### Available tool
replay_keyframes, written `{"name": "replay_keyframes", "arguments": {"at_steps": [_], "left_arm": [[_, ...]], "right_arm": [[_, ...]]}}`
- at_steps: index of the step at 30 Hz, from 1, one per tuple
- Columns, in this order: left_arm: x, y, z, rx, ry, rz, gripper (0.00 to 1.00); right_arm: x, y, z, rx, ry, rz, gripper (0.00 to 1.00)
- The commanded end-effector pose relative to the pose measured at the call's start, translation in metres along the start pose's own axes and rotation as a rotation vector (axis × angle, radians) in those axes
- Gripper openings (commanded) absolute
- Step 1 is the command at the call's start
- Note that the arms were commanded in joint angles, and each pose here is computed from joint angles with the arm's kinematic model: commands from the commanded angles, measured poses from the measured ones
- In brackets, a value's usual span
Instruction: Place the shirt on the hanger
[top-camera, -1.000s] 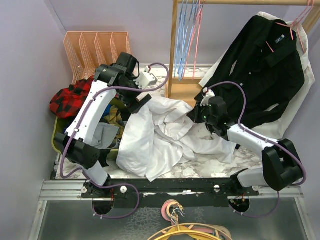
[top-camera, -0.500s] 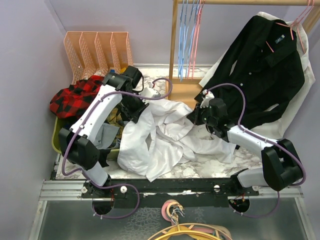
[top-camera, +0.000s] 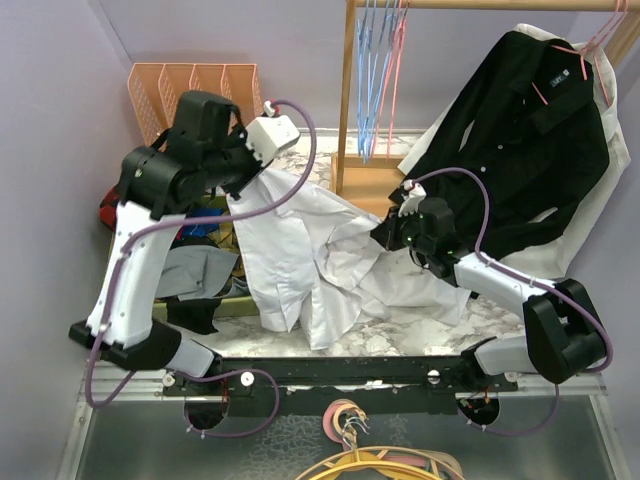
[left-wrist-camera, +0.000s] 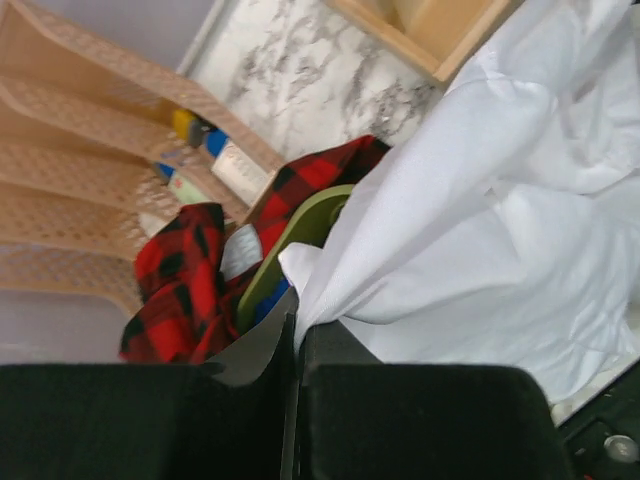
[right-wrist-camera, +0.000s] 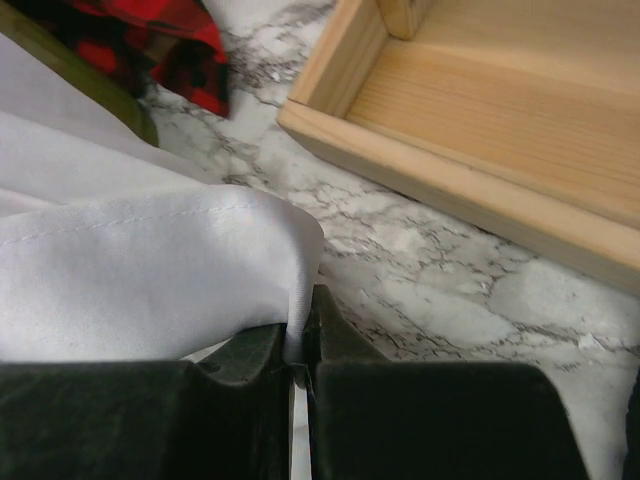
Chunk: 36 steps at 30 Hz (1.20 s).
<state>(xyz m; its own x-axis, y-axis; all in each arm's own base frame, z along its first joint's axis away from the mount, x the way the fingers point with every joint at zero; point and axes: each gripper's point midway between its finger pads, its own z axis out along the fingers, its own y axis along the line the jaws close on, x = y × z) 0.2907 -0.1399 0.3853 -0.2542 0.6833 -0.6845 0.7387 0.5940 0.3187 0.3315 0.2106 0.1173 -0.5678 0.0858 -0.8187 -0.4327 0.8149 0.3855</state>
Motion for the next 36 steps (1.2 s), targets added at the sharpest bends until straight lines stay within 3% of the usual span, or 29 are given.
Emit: {"name": "replay_keyframes", "arguments": {"at_steps": [1,4,6,10,16,23,24,25,26,30,33,36], "left_arm": [[0.009,0.073,-0.034,-0.439,0.038,0.078,0.0],[0.046,0.111,-0.017,-0.654,0.262,0.139,0.03],[0.064,0.113,0.01,-0.658,0.343,0.194,0.09],[0.076,0.105,0.069,-0.587,0.34,0.244,0.35],[0.085,0.134,0.124,-0.665,0.393,0.18,0.49],[0.097,0.171,0.168,-0.68,0.44,-0.015,0.63],[0.097,0.171,0.171,-0.656,0.442,-0.042,0.64],[0.094,0.17,0.172,-0.626,0.435,-0.069,0.74],[0.089,0.166,0.17,-0.591,0.42,-0.095,0.77],[0.055,0.137,0.14,-0.411,0.267,-0.113,0.78],[0.032,0.096,0.098,-0.226,0.117,0.019,0.8],[0.037,0.041,0.08,-0.049,0.085,0.161,0.85]], "right_arm": [[0.0,-0.001,0.003,-0.01,-0.011,-0.009,0.01],[0.0,-0.001,0.005,-0.019,-0.009,-0.008,0.01],[0.001,0.001,0.007,-0.03,-0.006,-0.007,0.01],[0.0,0.014,0.009,-0.104,-0.004,-0.004,0.01],[0.003,0.053,0.004,-0.338,0.028,-0.01,0.01],[0.01,0.047,0.02,-0.321,0.073,0.036,0.01],[0.011,0.045,0.023,-0.311,0.084,0.042,0.01],[0.013,0.043,0.026,-0.301,0.095,0.05,0.01],[0.013,0.041,0.029,-0.29,0.103,0.054,0.01],[0.014,0.036,0.034,-0.262,0.112,0.062,0.01],[0.014,0.033,0.036,-0.253,0.106,0.058,0.01],[0.007,0.034,0.031,-0.251,0.06,0.054,0.01]]}}
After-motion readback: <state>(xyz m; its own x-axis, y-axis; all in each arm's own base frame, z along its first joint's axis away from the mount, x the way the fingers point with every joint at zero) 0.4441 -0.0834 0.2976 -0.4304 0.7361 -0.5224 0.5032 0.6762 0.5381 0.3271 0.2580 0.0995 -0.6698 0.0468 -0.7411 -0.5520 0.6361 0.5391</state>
